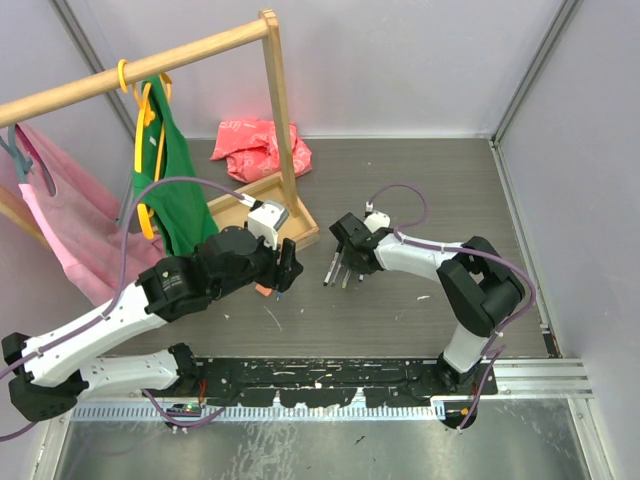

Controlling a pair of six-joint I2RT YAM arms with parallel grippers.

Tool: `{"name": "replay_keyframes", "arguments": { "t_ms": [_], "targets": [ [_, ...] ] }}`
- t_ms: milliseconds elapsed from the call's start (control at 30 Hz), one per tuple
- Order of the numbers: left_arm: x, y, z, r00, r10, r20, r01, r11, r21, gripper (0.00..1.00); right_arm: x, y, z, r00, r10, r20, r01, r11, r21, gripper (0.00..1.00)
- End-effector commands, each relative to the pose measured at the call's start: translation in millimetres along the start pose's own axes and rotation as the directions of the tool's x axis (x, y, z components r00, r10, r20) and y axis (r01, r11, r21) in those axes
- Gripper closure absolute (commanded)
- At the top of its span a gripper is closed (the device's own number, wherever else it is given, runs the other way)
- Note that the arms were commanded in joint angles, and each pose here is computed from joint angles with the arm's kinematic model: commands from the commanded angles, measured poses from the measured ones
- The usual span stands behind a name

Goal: Insert the pens into the pen caps
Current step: Place the pen at the center of the board.

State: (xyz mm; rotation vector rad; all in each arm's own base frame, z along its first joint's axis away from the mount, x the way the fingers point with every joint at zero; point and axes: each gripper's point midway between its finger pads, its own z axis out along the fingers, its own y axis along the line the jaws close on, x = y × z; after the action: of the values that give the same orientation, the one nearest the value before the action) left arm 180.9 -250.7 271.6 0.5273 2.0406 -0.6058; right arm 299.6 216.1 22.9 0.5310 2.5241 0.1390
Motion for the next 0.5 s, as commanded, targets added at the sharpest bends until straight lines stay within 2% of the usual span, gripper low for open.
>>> {"name": "replay_keyframes", "arguments": {
  "t_ms": [0, 267, 467],
  "targets": [
    [-23.9, -8.8, -6.7, 0.998, -0.022, 0.061, 0.020, 0.999, 0.032, 0.41, -3.4, 1.2, 2.0, 0.999, 0.030, 0.017, -0.030, 1.000, 0.000, 0.90],
    [-24.7, -10.4, -5.7, 0.998, -0.020, 0.064, 0.018, 0.999, 0.039, 0.41, -3.8, 0.4, 1.2, 0.999, 0.030, 0.014, -0.030, 1.000, -0.008, 0.74],
    [-25.6, -11.5, -4.4, 0.998, -0.009, 0.065, 0.006, 0.999, 0.043, 0.40, -4.9, 2.7, -0.7, 0.999, 0.033, 0.008, -0.033, 0.999, -0.020, 0.69]
  ]
}}
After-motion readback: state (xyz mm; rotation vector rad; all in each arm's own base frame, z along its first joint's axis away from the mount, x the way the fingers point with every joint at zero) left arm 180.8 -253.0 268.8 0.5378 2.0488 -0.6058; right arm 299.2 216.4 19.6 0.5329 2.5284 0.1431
